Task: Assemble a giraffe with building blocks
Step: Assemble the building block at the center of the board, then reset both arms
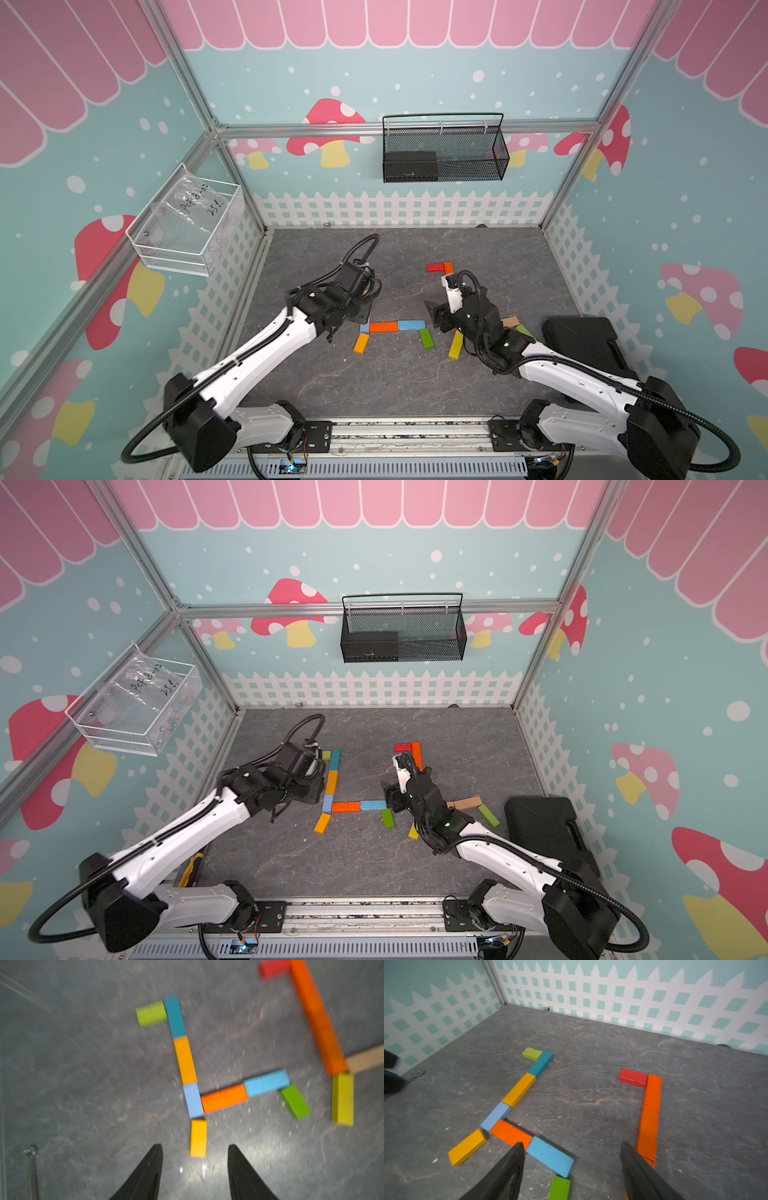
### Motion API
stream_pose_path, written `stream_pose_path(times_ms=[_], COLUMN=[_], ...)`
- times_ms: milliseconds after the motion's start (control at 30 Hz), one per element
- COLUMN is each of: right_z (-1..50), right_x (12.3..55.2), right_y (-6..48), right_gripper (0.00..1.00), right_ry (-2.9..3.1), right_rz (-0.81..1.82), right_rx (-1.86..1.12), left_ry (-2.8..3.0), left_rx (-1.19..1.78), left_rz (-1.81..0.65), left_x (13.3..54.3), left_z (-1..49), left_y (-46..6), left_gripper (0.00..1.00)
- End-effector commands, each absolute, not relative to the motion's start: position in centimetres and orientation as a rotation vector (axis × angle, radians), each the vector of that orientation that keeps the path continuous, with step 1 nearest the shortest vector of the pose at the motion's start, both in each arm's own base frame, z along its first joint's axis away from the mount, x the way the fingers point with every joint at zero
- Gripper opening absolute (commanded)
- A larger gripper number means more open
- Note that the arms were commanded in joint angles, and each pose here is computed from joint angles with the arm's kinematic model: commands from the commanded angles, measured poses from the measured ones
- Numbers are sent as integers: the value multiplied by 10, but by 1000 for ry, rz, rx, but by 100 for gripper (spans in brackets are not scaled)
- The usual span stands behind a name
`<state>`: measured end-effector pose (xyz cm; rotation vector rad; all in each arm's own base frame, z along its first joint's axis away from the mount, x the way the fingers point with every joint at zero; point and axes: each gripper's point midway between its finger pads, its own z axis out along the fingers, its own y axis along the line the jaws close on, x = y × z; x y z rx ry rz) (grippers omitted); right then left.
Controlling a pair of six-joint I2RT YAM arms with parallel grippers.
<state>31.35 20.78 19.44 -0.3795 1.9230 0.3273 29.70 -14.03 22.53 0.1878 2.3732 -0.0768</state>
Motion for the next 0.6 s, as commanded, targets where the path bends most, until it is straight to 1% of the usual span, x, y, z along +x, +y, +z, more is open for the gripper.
stream_pose_path(times_ms=[0, 100, 200, 267, 400, 567], right_z=[218, 227, 229, 226, 207, 176], right_x=[339, 354, 358, 353, 343, 344], right_y=[160, 113, 65, 35, 0, -25], right_gripper=[75, 76, 78, 81, 82, 83], right_ry=[1864, 1806, 1738, 1690, 1653, 1660], right_rz=[143, 28, -119, -225, -328, -407], right_rx=[-301, -181, -48, 35, 151, 201], left_ry=[2120, 1881, 1648, 1545, 1613, 1588], left_rx=[-155, -346, -368, -453, -558, -611], left_rz=[89, 86, 82, 105, 203, 264], left_x=[321, 325, 319, 311, 314, 317], left_z=[253, 259, 252, 238, 195, 184], left_y=[-71, -26, -9, 9, 36, 60], left_gripper=[53, 52, 53, 57, 62, 68])
